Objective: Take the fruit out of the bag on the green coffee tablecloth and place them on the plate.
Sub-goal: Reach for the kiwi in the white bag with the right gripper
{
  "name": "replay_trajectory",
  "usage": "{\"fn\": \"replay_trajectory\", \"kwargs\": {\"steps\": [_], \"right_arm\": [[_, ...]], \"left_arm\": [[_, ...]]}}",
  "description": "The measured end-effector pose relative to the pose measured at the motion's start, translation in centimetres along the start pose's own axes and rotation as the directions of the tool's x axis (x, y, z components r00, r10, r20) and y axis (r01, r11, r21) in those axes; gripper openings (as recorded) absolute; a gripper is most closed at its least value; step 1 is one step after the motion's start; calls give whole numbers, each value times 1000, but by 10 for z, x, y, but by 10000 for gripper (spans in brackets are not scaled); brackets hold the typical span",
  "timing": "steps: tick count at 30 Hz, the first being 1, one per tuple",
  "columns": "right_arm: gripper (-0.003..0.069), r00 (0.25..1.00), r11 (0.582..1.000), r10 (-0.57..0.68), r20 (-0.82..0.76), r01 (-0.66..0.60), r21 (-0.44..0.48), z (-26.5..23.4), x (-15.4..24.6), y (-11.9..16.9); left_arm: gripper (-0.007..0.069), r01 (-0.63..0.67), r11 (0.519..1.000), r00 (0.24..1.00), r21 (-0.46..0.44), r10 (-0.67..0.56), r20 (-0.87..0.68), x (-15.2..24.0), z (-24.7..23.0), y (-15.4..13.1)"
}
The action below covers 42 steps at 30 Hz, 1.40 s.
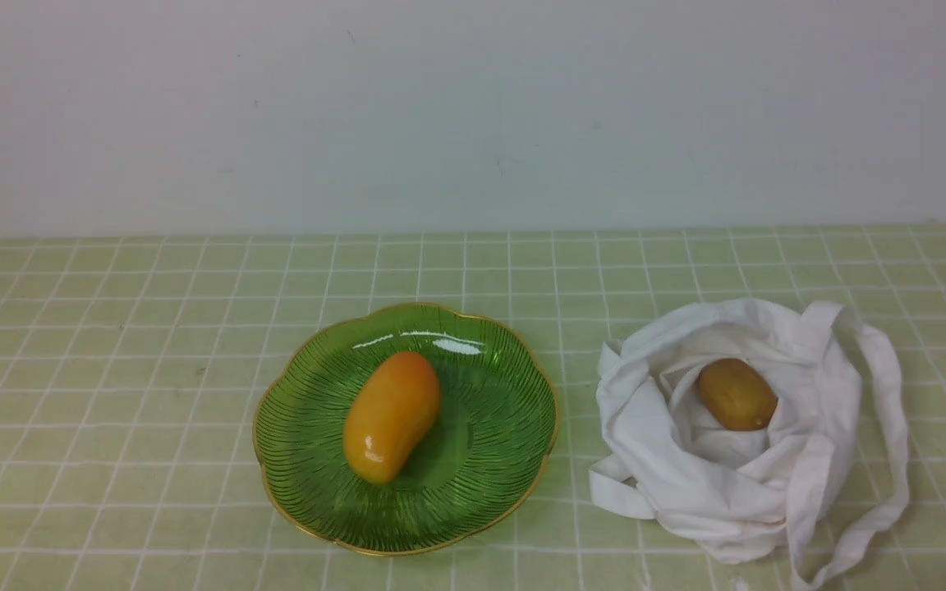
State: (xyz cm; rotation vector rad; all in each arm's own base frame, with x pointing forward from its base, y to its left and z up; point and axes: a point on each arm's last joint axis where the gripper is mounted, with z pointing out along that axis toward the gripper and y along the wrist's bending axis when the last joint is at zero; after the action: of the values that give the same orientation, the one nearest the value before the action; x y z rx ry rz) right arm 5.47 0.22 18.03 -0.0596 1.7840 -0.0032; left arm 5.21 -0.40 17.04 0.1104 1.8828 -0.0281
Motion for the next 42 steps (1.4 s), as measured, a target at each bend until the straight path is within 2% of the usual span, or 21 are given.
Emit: {"fn": "replay_trajectory", "kwargs": {"steps": [20, 22, 23, 24, 26, 27, 28, 29, 31, 34, 38, 42], "right_arm": [[-15, 1000, 1000, -3, 0, 3, 1, 0, 0, 0], [-15, 1000, 1000, 4, 3, -4, 2, 0, 0, 0], [-15, 998, 998, 66, 22, -65, -6, 0, -1, 0], [-15, 997, 997, 76, 25, -76, -7, 0, -1, 1], [-15, 969, 972, 233, 82, -231, -37, 0, -6, 2], [-15, 941, 948, 318, 117, -314, -56, 0, -10, 2], [-15, 891, 906, 423, 165, -414, -86, -1, -15, 1], [-15, 884, 900, 435, 171, -426, -89, -1, -16, 1], [-15, 810, 841, 541, 228, -526, -126, -2, -22, -2], [-15, 784, 820, 571, 242, -555, -137, -3, -23, -2], [-15, 776, 814, 579, 249, -563, -140, -3, -24, -3], [-15, 698, 769, 633, 333, -615, -172, -6, -33, -8]], "left_arm": [[-8, 0, 1000, 1000, 0, 0, 0, 0, 0, 0], [-8, 0, 1000, 1000, 0, 0, 0, 0, 0, 0], [-8, 0, 1000, 1000, 0, 0, 0, 0, 0, 0], [-8, 0, 1000, 1000, 0, 0, 0, 0, 0, 0], [-8, 0, 1000, 1000, 0, 0, 0, 0, 0, 0], [-8, 0, 1000, 1000, 0, 0, 0, 0, 0, 0], [-8, 0, 1000, 1000, 0, 0, 0, 0, 0, 0], [-8, 0, 1000, 1000, 0, 0, 0, 0, 0, 0], [-8, 0, 1000, 1000, 0, 0, 0, 0, 0, 0], [-8, 0, 1000, 1000, 0, 0, 0, 0, 0, 0], [-8, 0, 1000, 1000, 0, 0, 0, 0, 0, 0], [-8, 0, 1000, 1000, 0, 0, 0, 0, 0, 0]]}}
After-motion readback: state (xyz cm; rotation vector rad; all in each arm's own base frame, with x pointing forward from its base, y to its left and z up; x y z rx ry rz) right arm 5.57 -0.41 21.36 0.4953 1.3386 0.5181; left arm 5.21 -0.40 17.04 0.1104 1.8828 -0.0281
